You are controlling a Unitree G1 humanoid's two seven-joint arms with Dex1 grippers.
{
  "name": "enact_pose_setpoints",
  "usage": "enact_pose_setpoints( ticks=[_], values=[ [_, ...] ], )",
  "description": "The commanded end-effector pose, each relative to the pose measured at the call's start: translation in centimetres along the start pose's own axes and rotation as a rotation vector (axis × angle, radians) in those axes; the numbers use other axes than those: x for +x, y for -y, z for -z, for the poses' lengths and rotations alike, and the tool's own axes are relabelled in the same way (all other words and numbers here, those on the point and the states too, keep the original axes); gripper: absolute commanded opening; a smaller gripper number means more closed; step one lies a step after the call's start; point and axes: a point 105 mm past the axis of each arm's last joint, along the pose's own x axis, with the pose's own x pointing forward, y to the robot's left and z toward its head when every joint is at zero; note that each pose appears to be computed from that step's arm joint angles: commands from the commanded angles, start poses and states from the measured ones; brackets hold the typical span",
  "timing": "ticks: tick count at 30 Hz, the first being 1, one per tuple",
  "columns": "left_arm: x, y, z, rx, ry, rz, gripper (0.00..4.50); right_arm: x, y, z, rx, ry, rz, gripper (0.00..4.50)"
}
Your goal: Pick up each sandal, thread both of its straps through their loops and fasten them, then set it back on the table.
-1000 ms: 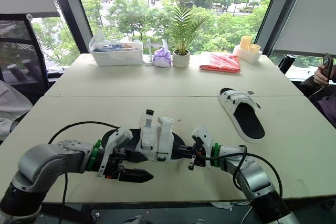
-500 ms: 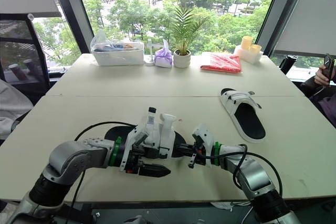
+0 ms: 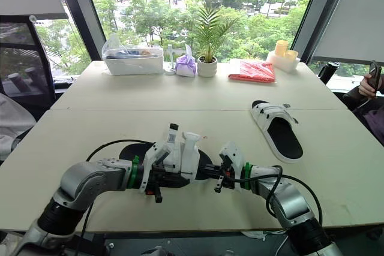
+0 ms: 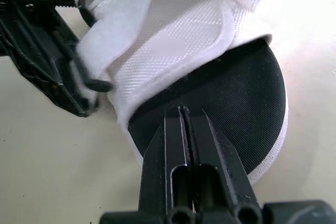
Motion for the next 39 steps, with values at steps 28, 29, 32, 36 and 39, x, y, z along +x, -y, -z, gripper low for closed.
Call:
enact_pose_setpoints(
  ticks=[28,29,32,36,39],
  values=[
    [-1.4,-1.1,-7.2,-0.214,0.270,0.184,2.06,-0.5,1.2,2.4,0.016,-0.103,0.037,0.00],
    [-1.2,-1.2,-7.2,-0.206,0.261,0.177,2.53,-0.5,1.1,2.4,0.016,-0.102,0.038,0.00],
    [-1.6,0.2,-7.9,-0.141,0.258,0.230,4.09,-0.5,1.1,2.4,0.017,-0.101,0.039,0.00],
    [-3.1,1.9,-9.7,0.013,0.264,0.254,4.46,-0.6,1.0,2.6,0.022,-0.102,0.044,0.00],
    [-3.6,0.5,-11.4,0.192,0.264,0.113,4.46,-0.7,1.0,2.6,0.024,-0.100,0.046,0.00]
  ],
)
